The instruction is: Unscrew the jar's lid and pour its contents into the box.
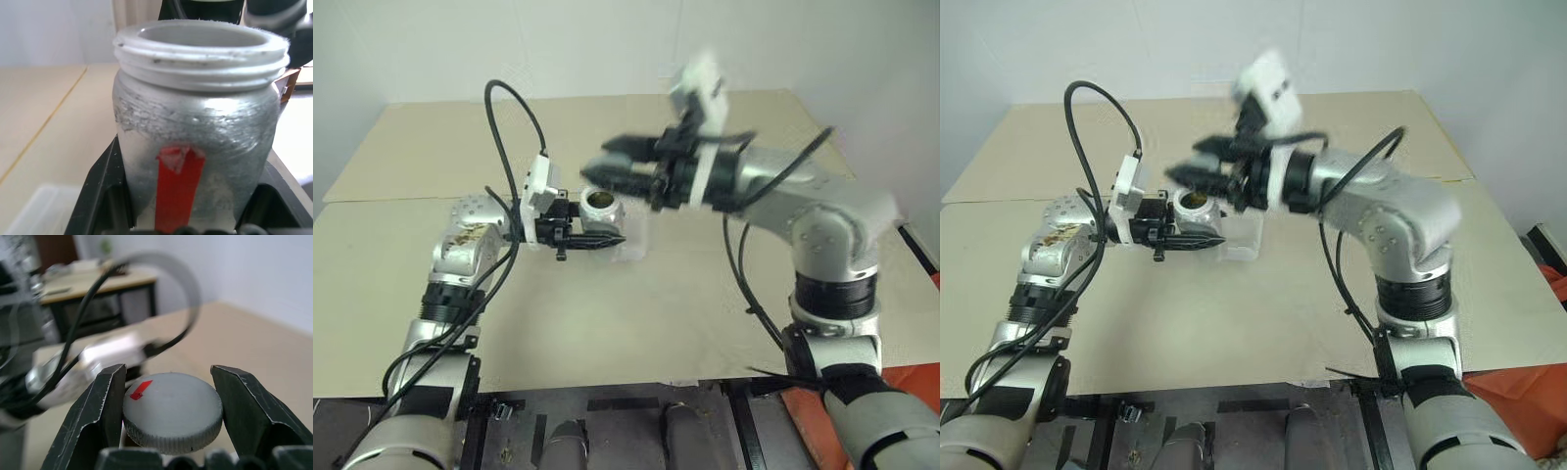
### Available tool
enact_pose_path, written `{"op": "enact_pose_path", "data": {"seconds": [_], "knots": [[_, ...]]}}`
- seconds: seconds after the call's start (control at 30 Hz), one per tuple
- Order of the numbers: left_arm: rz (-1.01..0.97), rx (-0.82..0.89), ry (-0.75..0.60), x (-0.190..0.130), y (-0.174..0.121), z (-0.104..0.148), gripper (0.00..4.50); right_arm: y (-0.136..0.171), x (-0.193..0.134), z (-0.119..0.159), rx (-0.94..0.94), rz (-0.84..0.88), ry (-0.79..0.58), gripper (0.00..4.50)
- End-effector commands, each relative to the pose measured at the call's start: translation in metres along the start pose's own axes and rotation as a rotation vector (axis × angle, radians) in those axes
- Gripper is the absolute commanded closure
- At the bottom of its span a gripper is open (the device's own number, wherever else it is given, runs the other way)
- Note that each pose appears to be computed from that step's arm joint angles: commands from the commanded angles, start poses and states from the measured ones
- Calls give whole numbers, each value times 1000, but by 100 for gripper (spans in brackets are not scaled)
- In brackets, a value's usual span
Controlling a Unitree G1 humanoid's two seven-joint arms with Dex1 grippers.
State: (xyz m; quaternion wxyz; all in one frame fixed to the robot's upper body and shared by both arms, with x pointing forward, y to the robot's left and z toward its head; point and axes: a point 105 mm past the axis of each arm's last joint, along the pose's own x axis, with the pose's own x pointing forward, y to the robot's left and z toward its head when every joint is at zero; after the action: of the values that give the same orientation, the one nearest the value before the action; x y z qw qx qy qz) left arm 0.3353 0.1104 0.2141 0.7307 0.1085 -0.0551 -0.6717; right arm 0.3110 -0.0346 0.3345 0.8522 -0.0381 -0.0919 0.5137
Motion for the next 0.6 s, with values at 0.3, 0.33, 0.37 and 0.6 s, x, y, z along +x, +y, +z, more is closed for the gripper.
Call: {"op": "enact_pose_path", "data": {"seconds": [0.3,0.33,0.37,0.6], "knots": [[225,62,-7,-40,21,23,255,-67,-73,-88,-20,-475,194,178],[257,62,-4,-45,24,24,255,-70,-80,-109,-2,-522,241,178],[287,60,2,-50,26,25,255,-71,-86,-129,1,-560,288,178],[413,76,39,-60,31,21,255,-71,-115,-196,10,-694,479,178]]}}
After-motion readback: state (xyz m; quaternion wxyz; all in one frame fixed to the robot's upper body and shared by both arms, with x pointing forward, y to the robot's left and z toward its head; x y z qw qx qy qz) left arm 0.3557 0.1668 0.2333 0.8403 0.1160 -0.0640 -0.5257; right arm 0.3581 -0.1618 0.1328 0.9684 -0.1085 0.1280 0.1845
